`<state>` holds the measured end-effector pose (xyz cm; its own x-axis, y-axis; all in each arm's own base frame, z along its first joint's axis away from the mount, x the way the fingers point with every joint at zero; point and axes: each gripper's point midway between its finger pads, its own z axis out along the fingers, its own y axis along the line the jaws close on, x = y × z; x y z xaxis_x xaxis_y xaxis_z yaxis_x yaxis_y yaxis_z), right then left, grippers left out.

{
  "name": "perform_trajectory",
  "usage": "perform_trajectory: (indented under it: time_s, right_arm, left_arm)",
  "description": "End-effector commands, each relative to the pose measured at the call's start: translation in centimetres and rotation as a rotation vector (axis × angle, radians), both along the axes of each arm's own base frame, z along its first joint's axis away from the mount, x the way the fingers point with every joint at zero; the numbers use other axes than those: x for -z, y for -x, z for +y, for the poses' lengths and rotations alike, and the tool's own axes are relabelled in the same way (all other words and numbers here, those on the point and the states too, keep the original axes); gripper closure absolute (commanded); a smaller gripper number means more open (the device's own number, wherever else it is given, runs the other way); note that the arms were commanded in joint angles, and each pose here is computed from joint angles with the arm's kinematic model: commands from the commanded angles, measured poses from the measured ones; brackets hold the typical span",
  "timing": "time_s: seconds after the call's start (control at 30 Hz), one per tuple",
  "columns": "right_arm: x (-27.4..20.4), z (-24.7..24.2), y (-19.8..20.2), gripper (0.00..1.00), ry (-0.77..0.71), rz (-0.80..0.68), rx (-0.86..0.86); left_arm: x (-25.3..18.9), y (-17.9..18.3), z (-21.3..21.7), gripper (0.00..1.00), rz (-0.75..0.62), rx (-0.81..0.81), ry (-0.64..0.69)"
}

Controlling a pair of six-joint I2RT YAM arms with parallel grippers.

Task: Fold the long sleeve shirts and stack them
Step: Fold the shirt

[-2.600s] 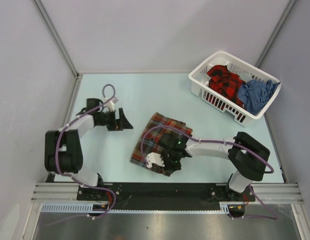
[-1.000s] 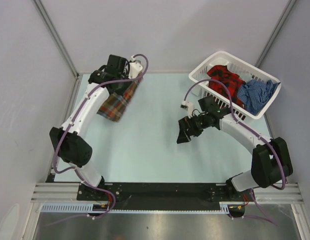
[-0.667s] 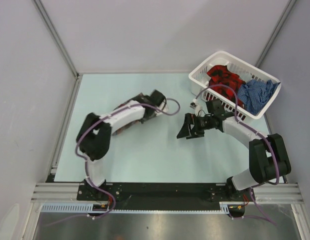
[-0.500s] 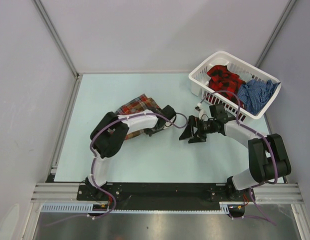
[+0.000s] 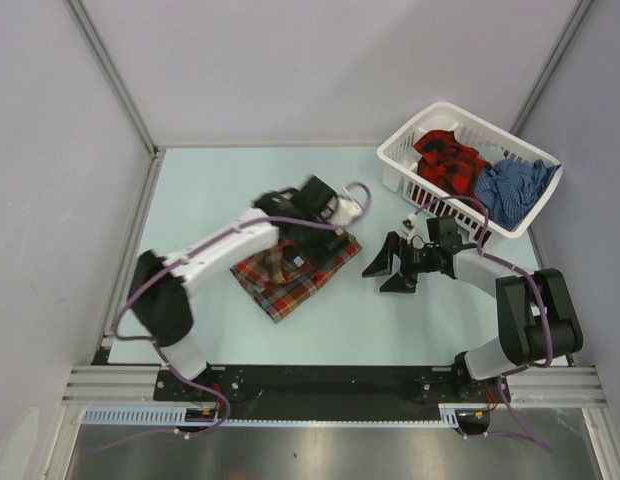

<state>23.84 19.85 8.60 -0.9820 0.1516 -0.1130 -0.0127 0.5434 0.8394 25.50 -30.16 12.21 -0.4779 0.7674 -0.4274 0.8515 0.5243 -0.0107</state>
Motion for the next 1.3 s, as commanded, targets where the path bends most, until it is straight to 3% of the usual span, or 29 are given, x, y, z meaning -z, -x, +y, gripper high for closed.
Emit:
perform_trajectory:
  time_s: [0.0,0.13,0.2,0.37,0.47,0.5,0.57,0.6,0.7,0.87,0.93,0.97,1.03,1.17,1.23,1.27]
  right_arm:
    - [-1.1,1.9,-1.9,0.04,-0.034,-0.026,0.014]
    - [-0.8,4.2,-3.4,0.07,-0.017,-0.049,0.001]
    - [-0.3,5.5,-3.8,0.10,-0.005,-0.042,-0.008]
    - [0.2,8.4,-4.3,0.12,-0.003,-0.072,-0.050]
    - [0.9,8.8,-4.6,0.13,0.017,-0.073,-0.067]
    - [1.2,8.6,-4.7,0.13,0.030,-0.080,-0.078]
    - [1.5,7.8,-4.6,0.15,0.047,-0.075,-0.090]
    - [1.9,7.1,-4.1,0.16,0.076,-0.086,-0.125]
    - [1.9,4.9,-3.2,0.18,0.120,-0.075,-0.145]
    - [2.2,0.8,-2.9,0.19,0.174,-0.107,-0.174]
    - [2.0,-0.8,-3.3,0.18,0.193,-0.121,-0.186]
    - [1.9,-1.1,-3.4,0.18,0.202,-0.120,-0.190]
    - [1.3,-1.5,-3.8,0.15,0.214,-0.127,-0.189]
    - [-0.1,-0.1,-2.9,0.15,0.160,-0.074,-0.145]
    - [-1.1,1.7,-2.6,0.14,0.106,-0.110,-0.143]
    - [-0.9,3.3,-1.9,0.14,0.078,-0.134,-0.159]
  left_arm:
    - [-5.1,-3.4,6.8,0.24,-0.094,0.012,0.122]
    - [-1.0,-4.4,12.2,0.26,-0.140,0.075,-0.010]
    - [-0.5,-4.3,12.4,0.23,-0.169,0.093,-0.010]
    - [4.0,-2.3,13.4,0.16,-0.094,0.087,-0.085]
    - [6.5,0.1,13.3,0.29,-0.037,0.126,-0.067]
    - [7.4,1.3,12.4,0.42,-0.028,0.173,-0.079]
    - [8.8,2.9,11.7,0.59,-0.014,0.208,-0.101]
    - [9.1,3.8,10.6,0.75,-0.011,0.242,-0.097]
    - [9.5,5.7,7.7,1.00,0.005,0.308,-0.075]
    - [7.4,8.4,-0.5,1.00,0.093,0.331,0.087]
    - [5.3,8.5,-5.3,0.83,0.122,0.334,0.197]
    - [3.7,9.8,-7.3,0.65,0.213,0.336,0.293]
    - [-0.4,9.0,-9.9,0.58,0.189,0.357,0.405]
    - [-6.8,6.2,-6.4,0.41,0.124,0.301,0.567]
    - [-6.8,2.9,-1.8,0.36,0.098,0.168,0.569]
    - [-8.6,0.9,1.4,0.32,0.022,0.084,0.592]
